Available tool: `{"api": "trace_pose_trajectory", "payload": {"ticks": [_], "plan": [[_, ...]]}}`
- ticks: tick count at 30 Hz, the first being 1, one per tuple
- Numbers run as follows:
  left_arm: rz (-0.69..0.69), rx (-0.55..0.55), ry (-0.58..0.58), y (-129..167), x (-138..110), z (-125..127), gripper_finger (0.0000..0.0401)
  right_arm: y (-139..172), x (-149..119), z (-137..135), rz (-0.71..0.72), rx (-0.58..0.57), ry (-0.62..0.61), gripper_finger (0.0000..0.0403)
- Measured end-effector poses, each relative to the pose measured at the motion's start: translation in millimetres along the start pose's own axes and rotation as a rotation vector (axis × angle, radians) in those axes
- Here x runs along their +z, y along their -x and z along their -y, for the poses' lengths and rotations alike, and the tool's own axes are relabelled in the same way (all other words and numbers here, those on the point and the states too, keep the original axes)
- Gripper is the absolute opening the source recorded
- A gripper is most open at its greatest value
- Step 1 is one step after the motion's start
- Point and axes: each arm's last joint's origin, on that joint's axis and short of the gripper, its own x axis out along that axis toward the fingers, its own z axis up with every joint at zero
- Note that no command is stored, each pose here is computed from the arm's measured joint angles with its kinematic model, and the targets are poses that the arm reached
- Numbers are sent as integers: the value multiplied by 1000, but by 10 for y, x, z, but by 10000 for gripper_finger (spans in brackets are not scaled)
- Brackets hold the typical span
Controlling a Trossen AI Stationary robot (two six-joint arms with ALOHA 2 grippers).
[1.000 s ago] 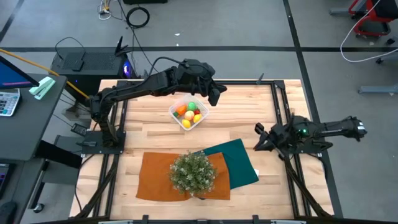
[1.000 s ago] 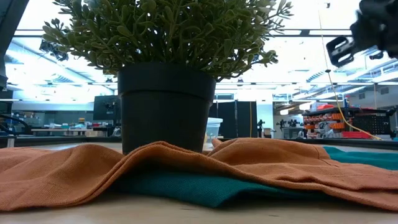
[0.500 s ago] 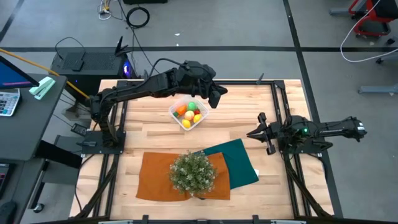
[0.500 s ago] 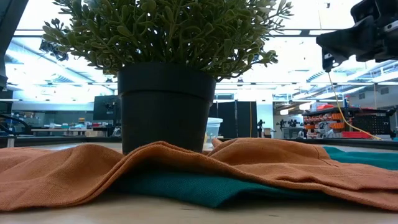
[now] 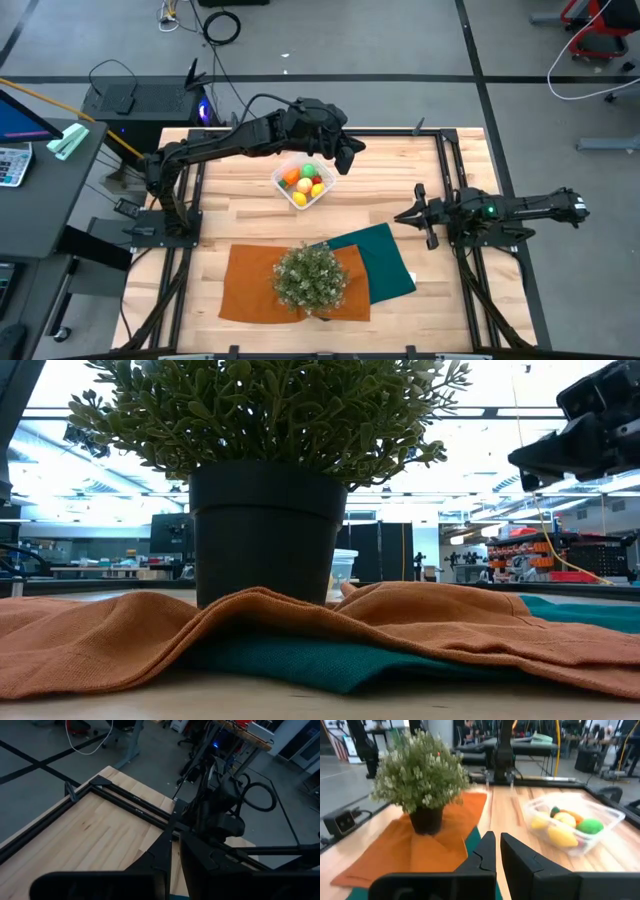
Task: Pick and placing Produce into tupperware
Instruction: Return to Home Position
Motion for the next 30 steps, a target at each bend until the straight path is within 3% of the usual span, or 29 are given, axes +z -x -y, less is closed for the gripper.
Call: {"api": "trace_pose_trajectory", "payload": {"ticks": [7,13,24,30], "plan": [[-1,0,-22,-2,-2,0,42,0,-18,2,-18,-9,-8,0],[24,-11,-63,-3,19,17,39,0,-17,8,-17,-29,-100,0],[435,-78,-242,84,346,233,10,-2,-21,8,-22,-28,-115,0],[557,-110,-251,-99,200,265,11,-2,-20,7,-21,-26,-115,0]]}}
